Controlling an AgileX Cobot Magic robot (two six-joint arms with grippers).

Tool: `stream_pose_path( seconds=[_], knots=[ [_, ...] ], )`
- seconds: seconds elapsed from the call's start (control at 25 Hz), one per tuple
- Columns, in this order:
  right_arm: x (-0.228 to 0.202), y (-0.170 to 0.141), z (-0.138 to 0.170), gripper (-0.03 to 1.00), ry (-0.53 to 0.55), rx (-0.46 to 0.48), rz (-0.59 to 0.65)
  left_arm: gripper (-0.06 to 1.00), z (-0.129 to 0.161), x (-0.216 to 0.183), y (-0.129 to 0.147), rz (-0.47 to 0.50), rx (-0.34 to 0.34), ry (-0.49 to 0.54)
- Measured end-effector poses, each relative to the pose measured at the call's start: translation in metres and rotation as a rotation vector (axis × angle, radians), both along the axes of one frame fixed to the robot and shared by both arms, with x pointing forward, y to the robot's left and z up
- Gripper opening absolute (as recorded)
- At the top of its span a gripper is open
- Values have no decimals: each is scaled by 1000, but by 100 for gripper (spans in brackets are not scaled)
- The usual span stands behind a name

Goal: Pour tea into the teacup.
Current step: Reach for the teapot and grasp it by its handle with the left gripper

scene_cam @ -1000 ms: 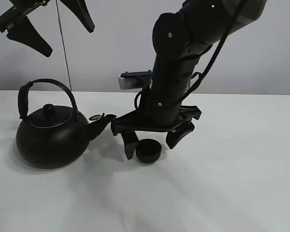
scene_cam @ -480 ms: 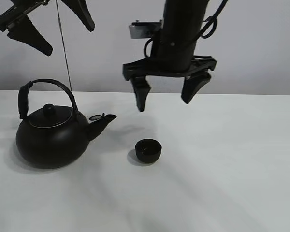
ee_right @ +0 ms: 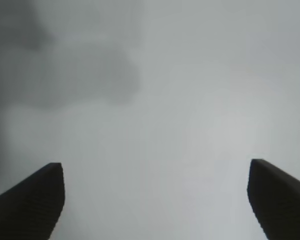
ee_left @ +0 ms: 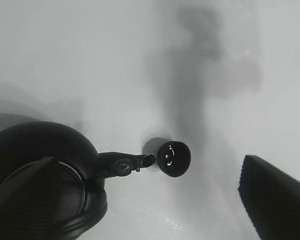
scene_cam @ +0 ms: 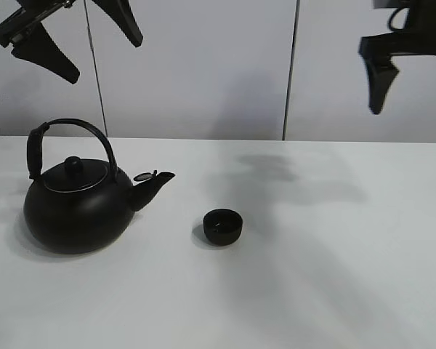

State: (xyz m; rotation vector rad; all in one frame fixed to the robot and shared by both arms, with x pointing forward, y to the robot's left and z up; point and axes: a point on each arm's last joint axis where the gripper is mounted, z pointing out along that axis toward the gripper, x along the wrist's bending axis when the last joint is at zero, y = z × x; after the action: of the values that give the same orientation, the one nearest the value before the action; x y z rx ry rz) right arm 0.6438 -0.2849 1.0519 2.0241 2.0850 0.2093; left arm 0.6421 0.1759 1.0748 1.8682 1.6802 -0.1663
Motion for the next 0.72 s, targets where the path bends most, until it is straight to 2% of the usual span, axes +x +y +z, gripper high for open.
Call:
stream_pose_path(
  seconds=[0.16,0.32,0.48,0.64,0.72],
  knots=[
    [-18,-34,32,69,-39,43,-78,70,0,0,0,0,0,0],
    [-54,-37,84,69,-166,54,-80,70,0,0,0,0,0,0],
    [-119,-31,130,69,-292,67,-70,70,0,0,0,0,0,-1],
    [-205,-25,152,69,-411,61,-50,70,0,0,0,0,0,-1],
    [-247,-21,149,69,-457,75,-43,70,0,0,0,1,-1,-1]
  ],
)
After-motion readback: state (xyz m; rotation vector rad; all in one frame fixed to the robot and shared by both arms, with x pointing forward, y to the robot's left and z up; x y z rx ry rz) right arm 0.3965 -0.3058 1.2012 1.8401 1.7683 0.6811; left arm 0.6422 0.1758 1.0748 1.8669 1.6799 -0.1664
